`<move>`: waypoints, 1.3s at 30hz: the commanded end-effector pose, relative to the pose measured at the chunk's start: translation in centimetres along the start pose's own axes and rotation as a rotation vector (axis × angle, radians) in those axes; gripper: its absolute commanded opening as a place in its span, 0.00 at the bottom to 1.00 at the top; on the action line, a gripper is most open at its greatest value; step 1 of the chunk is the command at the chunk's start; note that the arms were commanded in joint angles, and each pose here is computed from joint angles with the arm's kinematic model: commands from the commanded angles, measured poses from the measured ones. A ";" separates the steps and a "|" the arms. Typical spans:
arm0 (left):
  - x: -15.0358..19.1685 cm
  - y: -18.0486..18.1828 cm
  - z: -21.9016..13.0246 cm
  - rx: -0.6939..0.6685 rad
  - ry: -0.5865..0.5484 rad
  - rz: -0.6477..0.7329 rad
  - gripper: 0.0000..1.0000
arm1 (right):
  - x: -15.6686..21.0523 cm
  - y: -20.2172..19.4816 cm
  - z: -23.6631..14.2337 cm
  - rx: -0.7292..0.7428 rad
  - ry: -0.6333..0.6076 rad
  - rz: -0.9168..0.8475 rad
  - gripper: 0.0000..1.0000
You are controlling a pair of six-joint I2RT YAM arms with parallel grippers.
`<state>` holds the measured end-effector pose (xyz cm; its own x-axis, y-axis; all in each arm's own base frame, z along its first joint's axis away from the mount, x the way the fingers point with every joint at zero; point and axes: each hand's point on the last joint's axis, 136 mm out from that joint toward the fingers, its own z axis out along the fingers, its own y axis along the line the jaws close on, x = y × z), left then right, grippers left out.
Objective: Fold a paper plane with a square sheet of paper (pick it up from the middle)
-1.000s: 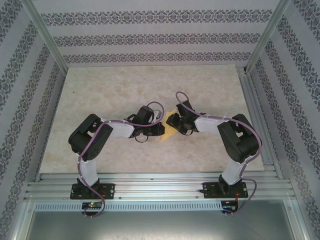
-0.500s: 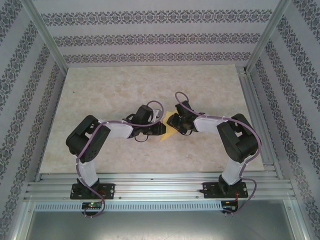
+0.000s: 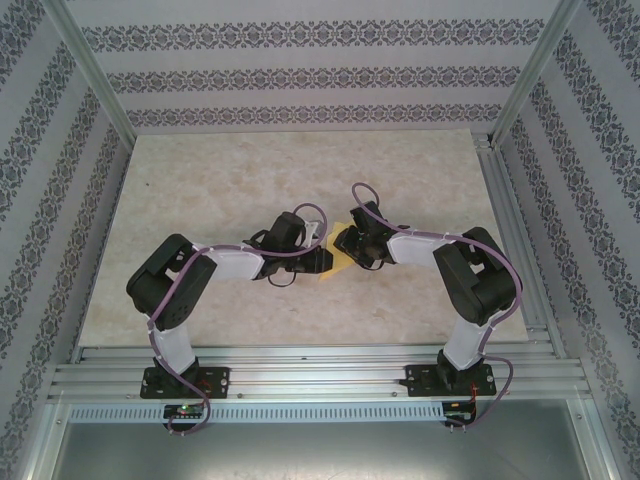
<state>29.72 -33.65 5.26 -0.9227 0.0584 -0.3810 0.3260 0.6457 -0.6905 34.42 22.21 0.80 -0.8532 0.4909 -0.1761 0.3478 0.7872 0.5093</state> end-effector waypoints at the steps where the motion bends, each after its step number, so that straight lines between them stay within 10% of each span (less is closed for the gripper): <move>1: 0.9 -0.1 0.3 -0.006 0.044 0.019 0.24 | 4.5 -12.5 2.0 0.424 0.098 0.040 0.42; 39: -2.0 2.3 -1.1 -0.110 -0.082 -0.087 0.39 | 4.6 -12.9 2.0 0.434 0.101 0.038 0.42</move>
<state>30.98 -31.34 5.31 -0.9283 -0.0321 -0.3706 0.2348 0.7221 -0.6508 34.48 22.22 0.80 -0.8512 0.4944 -0.1761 0.3502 0.7850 0.5111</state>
